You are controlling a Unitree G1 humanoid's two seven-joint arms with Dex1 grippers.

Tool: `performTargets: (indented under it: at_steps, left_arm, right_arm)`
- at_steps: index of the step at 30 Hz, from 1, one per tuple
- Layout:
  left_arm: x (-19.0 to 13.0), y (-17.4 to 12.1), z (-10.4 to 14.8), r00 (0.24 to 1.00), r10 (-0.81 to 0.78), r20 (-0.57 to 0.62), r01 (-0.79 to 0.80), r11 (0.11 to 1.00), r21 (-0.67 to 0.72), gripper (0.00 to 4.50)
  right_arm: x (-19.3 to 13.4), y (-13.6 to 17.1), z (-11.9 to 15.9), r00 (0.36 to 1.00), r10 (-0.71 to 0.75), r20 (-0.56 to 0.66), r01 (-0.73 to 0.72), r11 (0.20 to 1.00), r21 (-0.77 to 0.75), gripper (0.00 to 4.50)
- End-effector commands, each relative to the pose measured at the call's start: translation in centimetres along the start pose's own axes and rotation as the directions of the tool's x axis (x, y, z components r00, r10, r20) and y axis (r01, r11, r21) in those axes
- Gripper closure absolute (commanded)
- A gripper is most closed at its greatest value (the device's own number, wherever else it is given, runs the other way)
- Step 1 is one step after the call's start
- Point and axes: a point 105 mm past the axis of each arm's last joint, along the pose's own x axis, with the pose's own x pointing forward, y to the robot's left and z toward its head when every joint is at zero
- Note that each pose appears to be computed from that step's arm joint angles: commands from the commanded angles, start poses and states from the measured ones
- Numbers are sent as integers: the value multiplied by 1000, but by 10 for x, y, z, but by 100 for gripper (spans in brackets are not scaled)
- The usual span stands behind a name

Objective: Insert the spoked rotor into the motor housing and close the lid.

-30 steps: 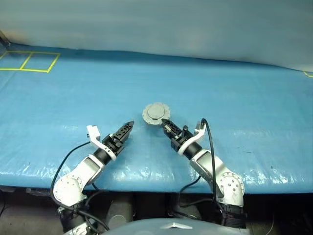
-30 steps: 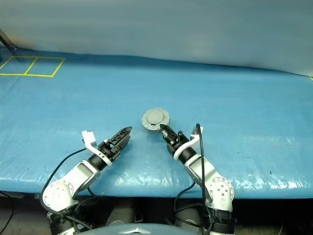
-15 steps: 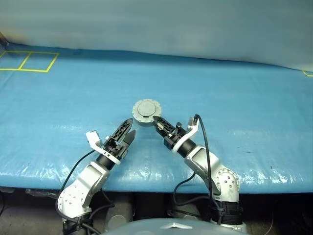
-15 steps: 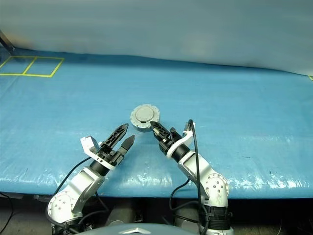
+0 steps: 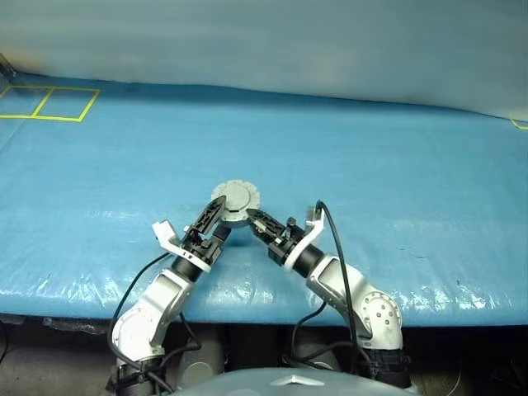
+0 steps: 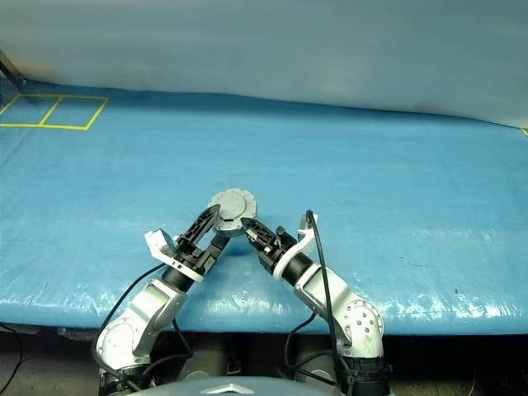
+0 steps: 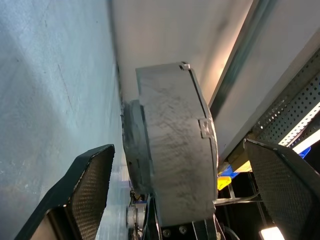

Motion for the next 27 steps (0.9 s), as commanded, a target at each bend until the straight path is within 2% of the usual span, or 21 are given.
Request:
performTargets:
  at_steps: [1, 4, 5, 6, 10, 11, 12, 17, 19, 21, 22, 23, 26, 27]
  left_arm:
    - [8, -6, -6, 1000, -25, -19, 24, 1000, -17, 0]
    - [11, 0, -9, 999, 20, -29, -20, 1000, -19, 0]
    - [11, 0, -9, 999, 23, -25, -24, 999, -24, 36]
    - [11, -1, -9, 1000, 24, -17, -25, 999, -28, 52]
    - [10, -6, -8, 1000, 23, 2, -22, 999, -36, 189]
    - [10, -6, -8, 1000, 28, 9, -28, 999, -34, 208]
    - [10, -7, -7, 999, 32, 12, -32, 999, -33, 207]
    - [14, -12, 2, 997, 69, 46, -69, 998, 3, 207]
    - [20, -17, 12, 995, 72, 72, -74, 997, 34, 207]
    - [29, -18, 26, 991, 89, 99, -96, 992, 76, 207]
    - [35, -18, 33, 989, 101, 110, -114, 987, 113, 207]
    - [41, -17, 41, 985, 116, 124, -133, 981, 138, 207]
    - [60, -17, 59, 980, 134, 149, -162, 967, 195, 207]
    - [64, -17, 62, 979, 137, 153, -167, 965, 203, 207]
  right_arm:
    - [-3, 36, -7, 988, 149, -32, -150, 988, -28, 322]
    - [-4, 37, -9, 987, 154, -40, -156, 987, -31, 322]
    - [-4, 38, -10, 987, 155, -45, -156, 987, -36, 322]
    - [-4, 38, -9, 987, 154, -42, -156, 986, -57, 322]
    - [-7, 36, -3, 989, 144, -15, -145, 977, -159, 322]
    - [-9, 33, -3, 990, 135, -32, -139, 957, -255, 322]
    - [-12, 31, -3, 990, 129, -49, -138, 937, -321, 322]
    - [-25, 11, 6, 997, 70, -22, -73, 884, -461, 153]
    - [-32, -4, 9, 999, -38, -21, 17, 787, -616, 86]
    - [-40, -27, 12, 979, -204, -1, 119, 574, -811, 16]
    - [-43, -32, 15, 974, -224, 28, 142, 512, -847, 0]
    - [-44, -32, 18, 975, -215, 51, 151, 476, -867, 0]
    - [-47, -31, 24, 974, -193, 117, 168, 275, -947, 0]
    - [-47, -32, 24, 973, -191, 126, 171, 239, -956, 0]
